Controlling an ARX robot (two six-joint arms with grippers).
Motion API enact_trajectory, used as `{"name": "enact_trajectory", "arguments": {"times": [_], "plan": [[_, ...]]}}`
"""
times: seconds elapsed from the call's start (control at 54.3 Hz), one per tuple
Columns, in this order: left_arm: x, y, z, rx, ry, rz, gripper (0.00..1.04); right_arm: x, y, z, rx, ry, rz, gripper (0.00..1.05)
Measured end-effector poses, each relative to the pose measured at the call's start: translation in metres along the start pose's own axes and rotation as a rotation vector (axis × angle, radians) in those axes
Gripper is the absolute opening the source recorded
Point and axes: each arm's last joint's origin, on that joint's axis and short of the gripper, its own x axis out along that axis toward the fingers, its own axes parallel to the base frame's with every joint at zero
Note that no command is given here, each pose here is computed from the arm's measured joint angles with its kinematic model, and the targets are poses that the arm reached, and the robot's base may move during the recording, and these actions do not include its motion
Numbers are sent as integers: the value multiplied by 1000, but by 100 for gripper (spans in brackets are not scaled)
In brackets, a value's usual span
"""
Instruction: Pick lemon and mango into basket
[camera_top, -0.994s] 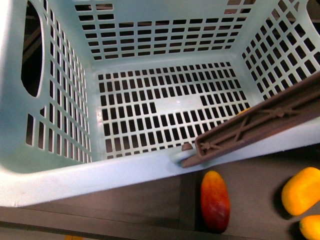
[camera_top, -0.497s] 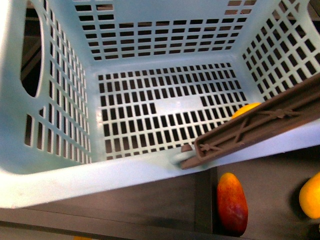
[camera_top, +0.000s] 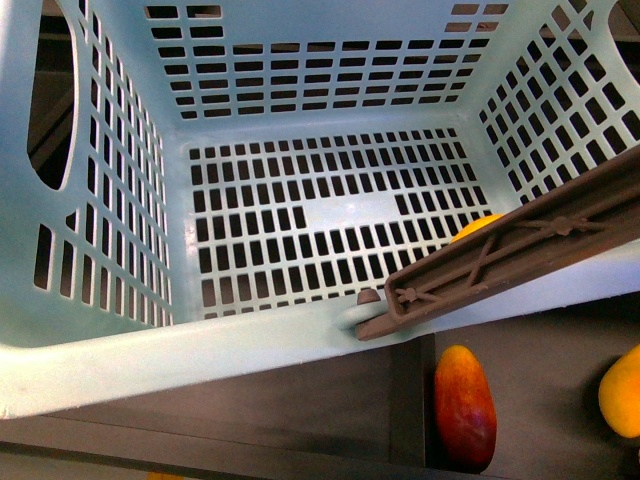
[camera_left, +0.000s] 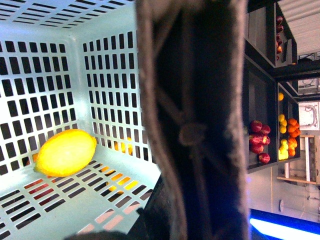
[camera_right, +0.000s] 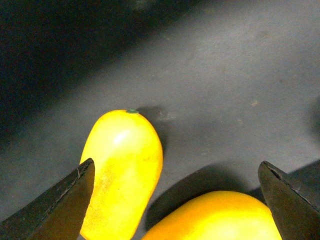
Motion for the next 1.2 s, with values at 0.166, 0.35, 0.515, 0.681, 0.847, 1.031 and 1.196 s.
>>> {"name": "enact_trajectory", "arguments": {"times": [0.166,0.35,0.515,0.681,0.847,1.031,1.196], "plan": [[0,0,0,2,0,0,4,20,19,-5,-4,34,32,96],[0,0,0,1,2,-1,4,29,34,-5,-7,46,54,96],[0,0,0,2,-2,1,4,35,39,-12,-1,81,52,96],[0,0,0,2,0,0,4,42,47,-16,14,98,51,96],[0,0,0,2,1,-1,4,52,56,-21,25,118,46,96],[0,0,0,1,0,0,4,60,66,-30,17,119,13,83],[0,0,0,1,0,0,4,57,61,-27,24,110,2,65]]}}
